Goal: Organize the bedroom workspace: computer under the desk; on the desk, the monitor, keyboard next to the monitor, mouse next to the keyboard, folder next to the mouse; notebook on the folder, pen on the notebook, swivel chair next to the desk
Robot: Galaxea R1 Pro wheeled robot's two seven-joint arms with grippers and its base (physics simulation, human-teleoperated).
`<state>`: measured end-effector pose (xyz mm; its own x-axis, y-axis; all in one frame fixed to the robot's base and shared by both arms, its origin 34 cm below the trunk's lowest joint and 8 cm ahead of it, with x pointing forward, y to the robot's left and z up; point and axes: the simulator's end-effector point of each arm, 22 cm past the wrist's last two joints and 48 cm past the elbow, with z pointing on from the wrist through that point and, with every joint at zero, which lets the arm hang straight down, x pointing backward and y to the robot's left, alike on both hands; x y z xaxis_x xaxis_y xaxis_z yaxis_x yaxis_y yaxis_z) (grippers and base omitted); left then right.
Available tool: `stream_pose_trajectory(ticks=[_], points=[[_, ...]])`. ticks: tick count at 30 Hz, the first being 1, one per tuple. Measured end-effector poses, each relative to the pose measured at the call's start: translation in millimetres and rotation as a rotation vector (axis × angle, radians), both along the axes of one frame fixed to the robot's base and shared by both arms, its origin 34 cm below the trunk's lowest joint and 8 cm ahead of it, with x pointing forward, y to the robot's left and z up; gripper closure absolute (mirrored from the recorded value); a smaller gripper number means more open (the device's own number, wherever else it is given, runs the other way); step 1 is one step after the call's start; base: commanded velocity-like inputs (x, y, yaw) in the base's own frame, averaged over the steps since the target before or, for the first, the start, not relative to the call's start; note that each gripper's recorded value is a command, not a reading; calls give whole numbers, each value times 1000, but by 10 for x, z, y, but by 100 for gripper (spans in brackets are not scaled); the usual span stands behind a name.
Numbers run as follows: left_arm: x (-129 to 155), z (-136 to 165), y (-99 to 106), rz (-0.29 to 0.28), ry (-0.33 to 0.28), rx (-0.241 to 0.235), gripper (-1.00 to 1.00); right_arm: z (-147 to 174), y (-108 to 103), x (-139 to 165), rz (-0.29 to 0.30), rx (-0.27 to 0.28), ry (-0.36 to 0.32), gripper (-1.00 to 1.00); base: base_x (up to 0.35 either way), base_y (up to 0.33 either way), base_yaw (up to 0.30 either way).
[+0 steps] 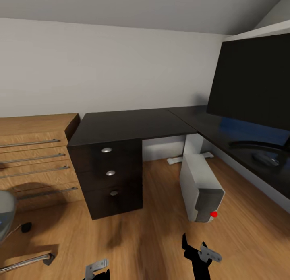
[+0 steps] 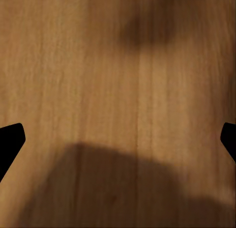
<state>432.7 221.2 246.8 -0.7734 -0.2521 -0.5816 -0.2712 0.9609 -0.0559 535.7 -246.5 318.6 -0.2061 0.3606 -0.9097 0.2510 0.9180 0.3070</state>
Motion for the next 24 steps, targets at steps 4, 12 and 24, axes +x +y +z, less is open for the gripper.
stream_pose_trajectory(ticks=[4, 12, 24], points=[[0, 0, 4, 1, 0, 0, -100, -28, -96, -26, -42, -9, 16, -100, 294, -70, -3], [0, -2, 8, 2, 0, 0, -100, -34, -113, -28, -49, -13, 19, -100, 121, -34, 0], [109, 89, 22, 18, -65, 3, -100, -5, -178, -8, -55, -24, 10, -100, 277, -2, 0]])
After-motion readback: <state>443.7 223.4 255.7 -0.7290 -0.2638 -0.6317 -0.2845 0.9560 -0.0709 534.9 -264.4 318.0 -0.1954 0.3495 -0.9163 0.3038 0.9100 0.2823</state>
